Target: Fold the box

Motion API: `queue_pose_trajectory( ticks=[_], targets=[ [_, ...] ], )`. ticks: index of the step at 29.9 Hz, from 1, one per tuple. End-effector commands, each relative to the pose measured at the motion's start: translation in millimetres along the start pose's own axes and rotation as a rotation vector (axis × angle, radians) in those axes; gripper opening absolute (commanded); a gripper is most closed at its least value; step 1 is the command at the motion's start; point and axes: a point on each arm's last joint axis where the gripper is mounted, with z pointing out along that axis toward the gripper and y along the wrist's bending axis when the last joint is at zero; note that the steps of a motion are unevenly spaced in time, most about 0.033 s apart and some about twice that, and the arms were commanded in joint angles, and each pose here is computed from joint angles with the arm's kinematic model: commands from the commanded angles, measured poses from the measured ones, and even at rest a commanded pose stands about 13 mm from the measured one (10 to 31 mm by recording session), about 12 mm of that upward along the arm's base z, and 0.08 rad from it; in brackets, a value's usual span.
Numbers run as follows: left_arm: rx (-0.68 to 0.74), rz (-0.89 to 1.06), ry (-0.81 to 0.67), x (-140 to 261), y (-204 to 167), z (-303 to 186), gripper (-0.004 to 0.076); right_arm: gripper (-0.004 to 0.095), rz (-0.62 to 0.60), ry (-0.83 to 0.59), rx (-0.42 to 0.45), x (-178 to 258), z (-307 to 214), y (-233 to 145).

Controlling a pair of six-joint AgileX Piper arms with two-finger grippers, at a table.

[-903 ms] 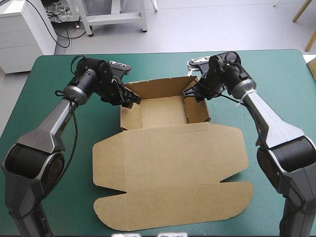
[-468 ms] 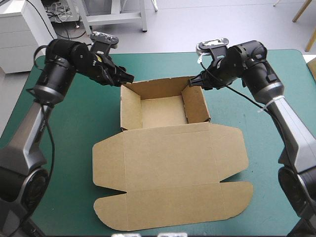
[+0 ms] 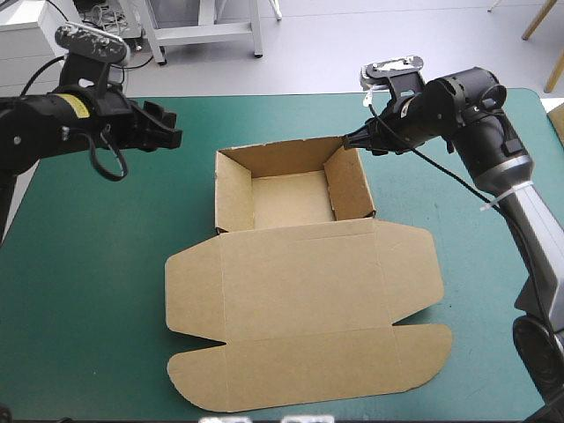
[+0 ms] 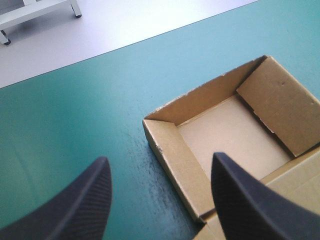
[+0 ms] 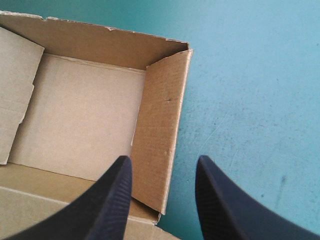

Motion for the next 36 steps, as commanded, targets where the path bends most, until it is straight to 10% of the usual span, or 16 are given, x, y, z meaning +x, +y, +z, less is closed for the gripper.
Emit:
queue_pose_trajectory(
  ticks=[1, 10, 29, 36],
  targets=[
    [0.007, 0.025, 0.001, 19, -4, -27, 0.0420, 0.0389, -0.002, -0.095, 0.006, -8, -20, -2],
    [0.024, 0.070, 0.189, 112, -11, -12, -0.0010, 0.0389, -0.002, 0.015, 0.012, -8, 33, -3],
    [0.017, -0.014, 0.038, 291, -26, -7, -0.0008, 0.0385, -0.009, 0.274, 0.018, 14, 157, -6],
    [0.029, -0.039, -0.098, 300, -30, -23, -0.0008, 0.0032, -0.025, 0.262, 0.021, 13, 157, -6]
  ],
)
